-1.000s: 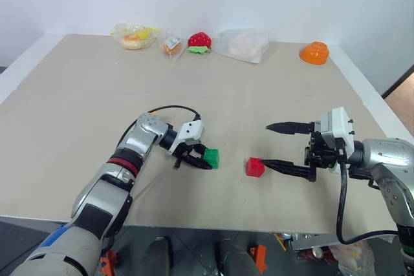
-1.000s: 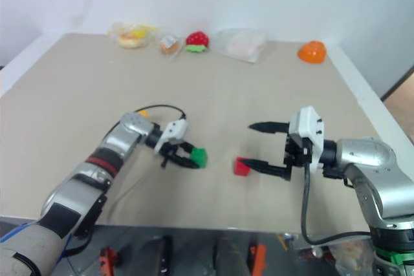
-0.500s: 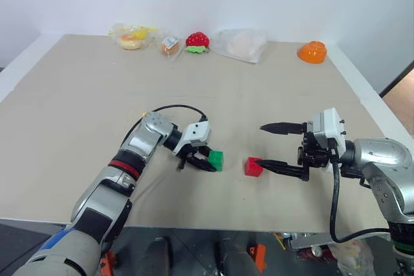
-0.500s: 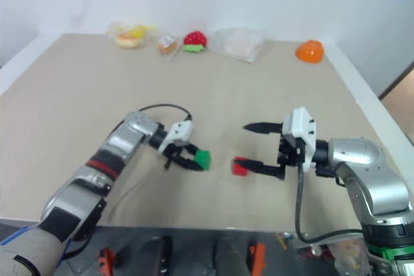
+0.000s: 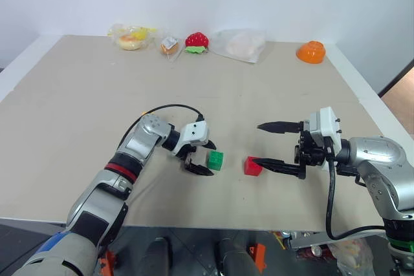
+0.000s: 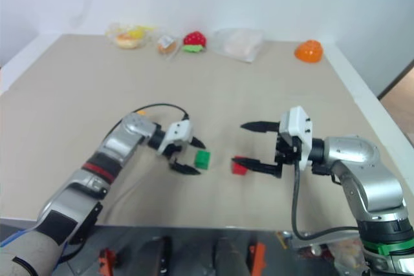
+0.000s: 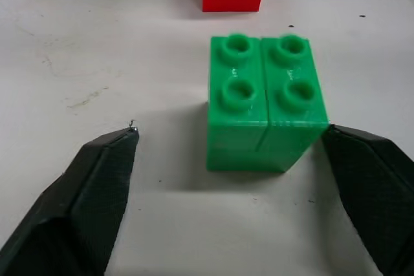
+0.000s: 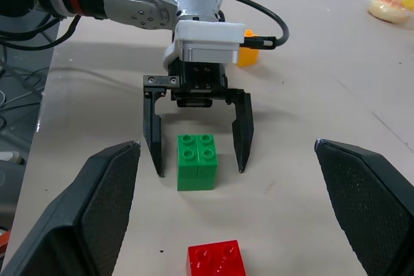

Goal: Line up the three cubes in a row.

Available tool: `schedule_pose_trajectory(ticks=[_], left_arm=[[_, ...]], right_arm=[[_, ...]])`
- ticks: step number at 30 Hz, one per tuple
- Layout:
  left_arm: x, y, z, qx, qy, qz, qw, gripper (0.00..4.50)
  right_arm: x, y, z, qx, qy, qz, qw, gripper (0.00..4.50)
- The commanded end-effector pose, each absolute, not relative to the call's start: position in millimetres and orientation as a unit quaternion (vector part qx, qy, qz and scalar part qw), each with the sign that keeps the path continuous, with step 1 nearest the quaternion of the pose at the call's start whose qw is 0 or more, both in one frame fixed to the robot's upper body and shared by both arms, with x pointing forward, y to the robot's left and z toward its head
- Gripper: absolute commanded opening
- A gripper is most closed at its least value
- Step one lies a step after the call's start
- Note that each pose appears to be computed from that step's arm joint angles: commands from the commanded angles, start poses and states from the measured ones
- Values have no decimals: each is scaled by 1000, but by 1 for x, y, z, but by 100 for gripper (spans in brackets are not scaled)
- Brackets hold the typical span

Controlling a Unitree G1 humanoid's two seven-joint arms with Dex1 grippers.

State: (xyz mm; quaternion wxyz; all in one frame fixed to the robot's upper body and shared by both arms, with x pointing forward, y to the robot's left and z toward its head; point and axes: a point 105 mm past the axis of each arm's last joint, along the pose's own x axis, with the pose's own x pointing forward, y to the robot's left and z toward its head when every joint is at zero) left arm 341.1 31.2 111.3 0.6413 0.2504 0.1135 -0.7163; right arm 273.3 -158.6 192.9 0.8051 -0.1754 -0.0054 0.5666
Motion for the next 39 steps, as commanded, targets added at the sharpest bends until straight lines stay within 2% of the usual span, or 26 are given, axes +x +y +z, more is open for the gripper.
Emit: schedule_pose_trajectory(ticks=[1, 7, 12, 14, 16, 20, 22, 32, 39], left_arm=[[342, 39, 140, 236, 76, -708, 661, 446], [333, 90, 167, 238, 81, -683, 686, 446], [313, 139, 178, 228, 110, -661, 707, 446], [304, 151, 183, 210, 115, -652, 720, 446], [302, 158, 188, 185, 106, -621, 754, 446], [324, 169, 193, 141, 69, -489, 858, 446], [330, 178, 189, 120, 68, -436, 889, 446], [337, 206, 157, 106, 91, -306, 942, 446], [347, 224, 157, 102, 85, -273, 953, 446]], right_arm=[[273, -157, 202, -186, -24, 569, 801, 450], [274, -160, 206, -192, -24, 569, 799, 450], [276, -163, 209, -195, -26, 570, 798, 450], [278, -163, 210, -195, -27, 569, 798, 450], [287, -158, 216, -198, -48, 555, 807, 450], [300, -138, 229, -168, -97, 544, 817, 450], [299, -133, 227, -164, -96, 554, 810, 450], [294, -124, 220, -158, -85, 585, 791, 450], [292, -122, 218, -160, -83, 590, 787, 450]])
